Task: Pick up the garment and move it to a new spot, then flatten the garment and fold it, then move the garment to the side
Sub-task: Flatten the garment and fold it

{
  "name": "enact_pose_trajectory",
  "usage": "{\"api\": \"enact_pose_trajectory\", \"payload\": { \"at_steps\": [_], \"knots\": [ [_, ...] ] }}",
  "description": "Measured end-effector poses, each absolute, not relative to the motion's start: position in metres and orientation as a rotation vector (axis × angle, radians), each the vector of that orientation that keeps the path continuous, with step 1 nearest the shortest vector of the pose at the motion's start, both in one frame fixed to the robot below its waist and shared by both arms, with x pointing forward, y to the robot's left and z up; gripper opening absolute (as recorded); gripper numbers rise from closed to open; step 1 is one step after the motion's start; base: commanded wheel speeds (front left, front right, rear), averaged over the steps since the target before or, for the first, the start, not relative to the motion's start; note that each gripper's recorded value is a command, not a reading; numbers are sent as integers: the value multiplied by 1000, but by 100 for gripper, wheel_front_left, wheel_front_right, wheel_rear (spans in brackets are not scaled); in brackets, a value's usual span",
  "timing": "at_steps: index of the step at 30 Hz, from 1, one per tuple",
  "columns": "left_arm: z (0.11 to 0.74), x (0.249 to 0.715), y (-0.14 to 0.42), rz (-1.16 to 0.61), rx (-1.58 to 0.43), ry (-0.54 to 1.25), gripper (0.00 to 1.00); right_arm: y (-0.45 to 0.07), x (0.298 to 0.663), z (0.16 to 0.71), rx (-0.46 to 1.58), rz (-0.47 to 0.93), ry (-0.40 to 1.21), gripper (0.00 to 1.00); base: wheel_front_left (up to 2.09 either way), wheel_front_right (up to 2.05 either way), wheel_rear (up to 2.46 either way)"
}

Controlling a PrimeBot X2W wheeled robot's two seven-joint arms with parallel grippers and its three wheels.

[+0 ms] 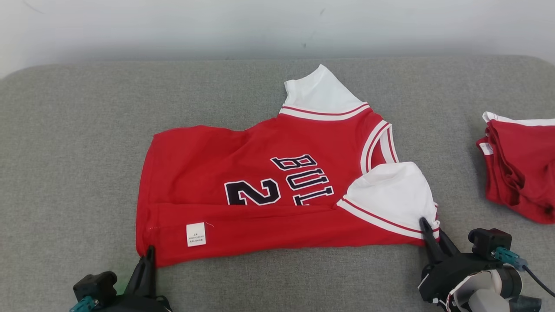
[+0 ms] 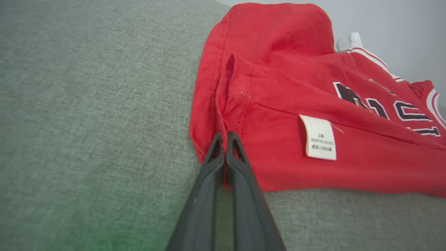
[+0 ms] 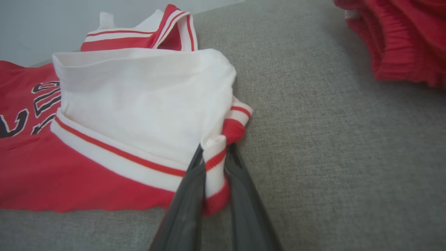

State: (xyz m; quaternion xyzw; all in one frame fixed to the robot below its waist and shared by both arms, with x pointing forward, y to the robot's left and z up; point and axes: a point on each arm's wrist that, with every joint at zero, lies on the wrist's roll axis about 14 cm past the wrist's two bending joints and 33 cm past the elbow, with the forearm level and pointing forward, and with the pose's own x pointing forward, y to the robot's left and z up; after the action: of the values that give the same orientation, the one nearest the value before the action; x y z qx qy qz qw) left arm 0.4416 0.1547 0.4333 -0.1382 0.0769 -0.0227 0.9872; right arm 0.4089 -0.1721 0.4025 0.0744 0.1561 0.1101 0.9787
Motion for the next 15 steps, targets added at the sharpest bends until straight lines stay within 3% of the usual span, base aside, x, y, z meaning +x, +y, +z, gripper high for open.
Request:
{"api": "enact_pose_trajectory", "payload": {
  "at_steps": [15],
  "knots": [
    [429, 409, 175, 27, -243, 180, 0, -168, 385, 413, 163, 226, 289, 0, 0, 0, 0]
  ]
}}
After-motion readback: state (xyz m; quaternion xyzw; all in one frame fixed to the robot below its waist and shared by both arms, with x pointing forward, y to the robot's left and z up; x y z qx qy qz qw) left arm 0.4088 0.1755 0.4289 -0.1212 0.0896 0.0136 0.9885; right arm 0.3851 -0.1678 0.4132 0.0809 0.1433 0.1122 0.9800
